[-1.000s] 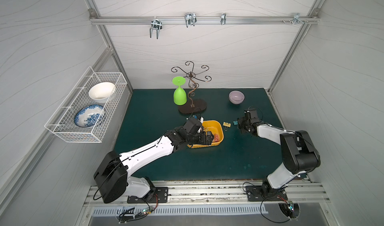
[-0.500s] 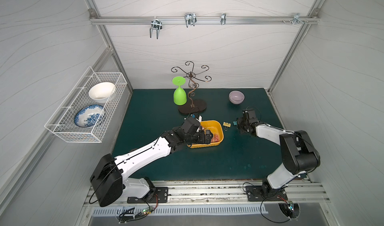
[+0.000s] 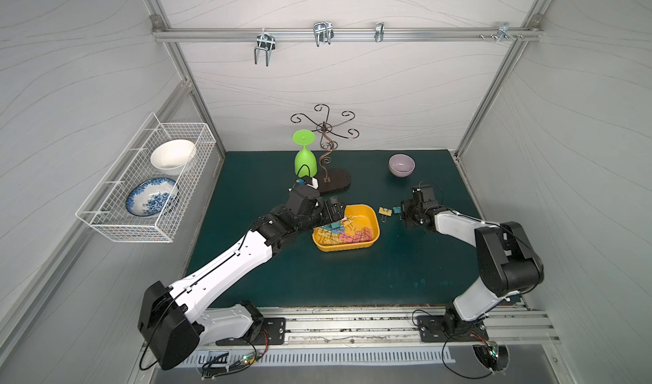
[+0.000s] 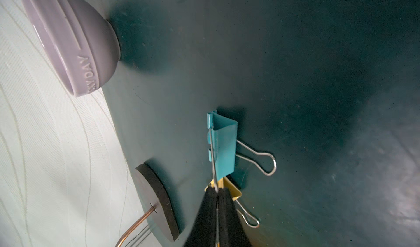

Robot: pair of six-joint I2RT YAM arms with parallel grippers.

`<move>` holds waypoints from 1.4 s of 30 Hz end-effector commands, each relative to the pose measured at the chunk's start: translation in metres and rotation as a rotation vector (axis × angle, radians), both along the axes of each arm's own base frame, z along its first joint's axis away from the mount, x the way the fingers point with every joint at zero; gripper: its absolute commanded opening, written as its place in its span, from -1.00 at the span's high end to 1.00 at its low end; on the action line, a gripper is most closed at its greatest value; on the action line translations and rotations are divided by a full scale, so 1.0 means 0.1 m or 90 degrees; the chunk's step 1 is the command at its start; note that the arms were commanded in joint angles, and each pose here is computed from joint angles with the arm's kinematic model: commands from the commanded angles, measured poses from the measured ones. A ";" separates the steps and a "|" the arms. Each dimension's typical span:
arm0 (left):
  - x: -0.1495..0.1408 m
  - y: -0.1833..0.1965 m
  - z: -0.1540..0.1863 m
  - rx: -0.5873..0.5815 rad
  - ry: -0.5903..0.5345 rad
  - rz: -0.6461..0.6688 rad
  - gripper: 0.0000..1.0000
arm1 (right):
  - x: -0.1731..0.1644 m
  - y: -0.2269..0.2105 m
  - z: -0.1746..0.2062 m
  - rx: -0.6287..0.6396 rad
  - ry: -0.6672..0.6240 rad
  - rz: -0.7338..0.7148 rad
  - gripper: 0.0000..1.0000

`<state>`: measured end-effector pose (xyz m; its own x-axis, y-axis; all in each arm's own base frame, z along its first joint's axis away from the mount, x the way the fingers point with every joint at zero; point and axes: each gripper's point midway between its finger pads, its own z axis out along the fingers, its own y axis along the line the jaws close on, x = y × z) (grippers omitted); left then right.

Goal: Take out the binder clips from the storage box
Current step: Place the binder clip at the center of the board, then pick up the binder clip from the storage box.

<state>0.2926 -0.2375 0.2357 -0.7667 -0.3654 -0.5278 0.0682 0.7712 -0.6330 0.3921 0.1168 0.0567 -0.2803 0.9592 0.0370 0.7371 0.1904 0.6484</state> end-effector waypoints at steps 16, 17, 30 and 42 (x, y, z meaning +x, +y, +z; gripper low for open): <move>0.48 0.41 1.36 -0.205 0.047 0.265 -0.97 | -0.37 -0.22 0.46 -0.181 -0.035 0.183 -0.33; 0.50 0.42 1.39 -0.211 0.047 0.270 -0.97 | -0.39 -0.22 0.46 -0.185 -0.035 0.189 -0.35; 0.70 0.58 1.52 -0.240 0.044 0.282 -0.97 | -0.55 -0.22 0.87 -0.255 -0.088 0.223 -0.37; 0.69 0.58 1.48 -0.253 0.030 0.265 -0.97 | -0.62 -0.01 1.03 -0.279 -0.102 0.305 -0.36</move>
